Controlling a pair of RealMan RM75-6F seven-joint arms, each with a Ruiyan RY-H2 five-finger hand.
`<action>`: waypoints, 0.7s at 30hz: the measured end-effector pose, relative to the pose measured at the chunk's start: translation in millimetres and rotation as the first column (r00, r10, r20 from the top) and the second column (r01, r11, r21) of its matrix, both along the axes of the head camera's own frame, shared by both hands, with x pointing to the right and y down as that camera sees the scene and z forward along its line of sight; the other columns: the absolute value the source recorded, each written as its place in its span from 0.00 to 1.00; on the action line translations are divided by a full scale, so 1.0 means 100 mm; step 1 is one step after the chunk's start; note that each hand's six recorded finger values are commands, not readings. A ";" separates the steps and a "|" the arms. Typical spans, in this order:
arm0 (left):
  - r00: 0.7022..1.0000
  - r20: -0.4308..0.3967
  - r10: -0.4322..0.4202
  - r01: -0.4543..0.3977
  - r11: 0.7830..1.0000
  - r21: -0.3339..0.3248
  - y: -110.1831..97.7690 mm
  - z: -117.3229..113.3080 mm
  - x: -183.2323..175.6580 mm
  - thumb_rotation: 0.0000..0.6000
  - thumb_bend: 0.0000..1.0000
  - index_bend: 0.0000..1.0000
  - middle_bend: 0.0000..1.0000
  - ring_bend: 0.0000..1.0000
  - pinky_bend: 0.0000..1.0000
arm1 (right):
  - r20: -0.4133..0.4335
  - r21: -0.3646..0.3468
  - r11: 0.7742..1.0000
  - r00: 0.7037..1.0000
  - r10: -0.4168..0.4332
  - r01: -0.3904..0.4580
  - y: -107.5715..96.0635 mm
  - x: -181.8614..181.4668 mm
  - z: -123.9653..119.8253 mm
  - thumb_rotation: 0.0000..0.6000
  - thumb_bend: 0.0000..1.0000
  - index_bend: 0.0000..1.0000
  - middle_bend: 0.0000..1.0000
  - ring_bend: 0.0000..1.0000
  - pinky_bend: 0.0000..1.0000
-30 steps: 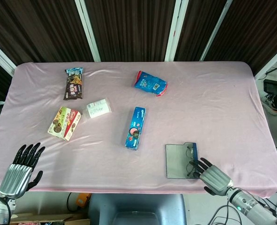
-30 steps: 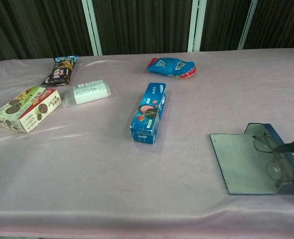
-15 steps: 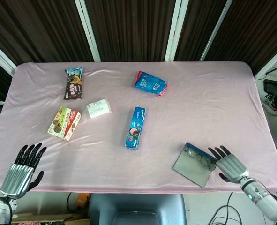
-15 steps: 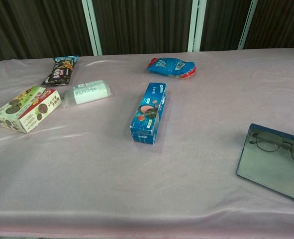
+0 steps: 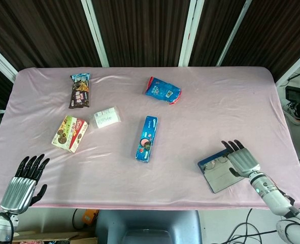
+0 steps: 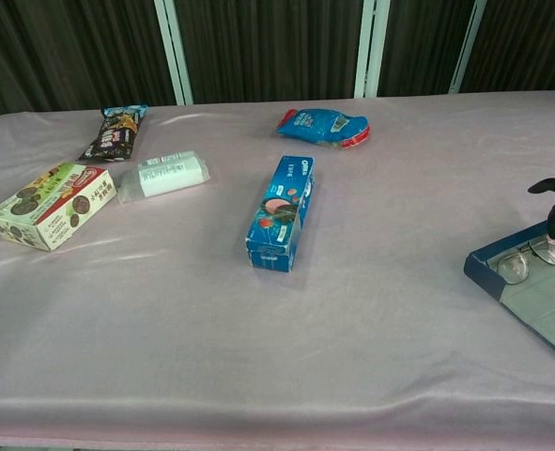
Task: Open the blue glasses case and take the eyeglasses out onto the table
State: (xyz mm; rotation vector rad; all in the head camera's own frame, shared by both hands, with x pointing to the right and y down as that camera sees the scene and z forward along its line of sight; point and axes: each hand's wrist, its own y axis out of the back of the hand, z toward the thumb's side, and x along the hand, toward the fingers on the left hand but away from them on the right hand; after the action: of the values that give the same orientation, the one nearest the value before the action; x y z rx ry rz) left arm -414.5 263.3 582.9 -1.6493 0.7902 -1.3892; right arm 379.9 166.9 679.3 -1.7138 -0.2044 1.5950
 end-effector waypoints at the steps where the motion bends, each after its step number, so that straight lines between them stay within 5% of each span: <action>1: 1.000 0.000 0.002 -0.002 1.000 -0.003 0.00 0.01 0.00 1.00 0.37 0.00 0.00 0.00 0.00 | 0.011 0.007 1.000 1.000 0.008 -0.008 -0.01 0.00 -0.04 1.00 0.51 0.44 0.00 0.00 0.00; 9: 1.000 0.002 0.012 -0.012 1.000 -0.010 0.01 0.03 0.03 1.00 0.37 0.00 0.00 0.00 0.00 | 0.144 0.104 0.990 0.986 0.082 -0.097 -0.35 -0.12 -0.22 1.00 0.51 0.48 0.00 0.00 0.00; 21: 1.000 0.000 0.004 -0.004 1.000 -0.010 0.00 0.02 0.01 1.00 0.37 0.00 0.00 0.00 0.00 | 0.055 0.089 0.996 0.998 -0.015 0.010 -0.34 -0.27 0.12 1.00 0.51 0.53 0.00 0.00 0.00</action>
State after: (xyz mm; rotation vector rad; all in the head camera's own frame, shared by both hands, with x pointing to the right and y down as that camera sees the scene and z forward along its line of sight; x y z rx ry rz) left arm -413.6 262.9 585.1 -1.6576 0.7810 -1.3920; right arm 353.2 132.6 691.7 -1.6886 -0.2877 1.5080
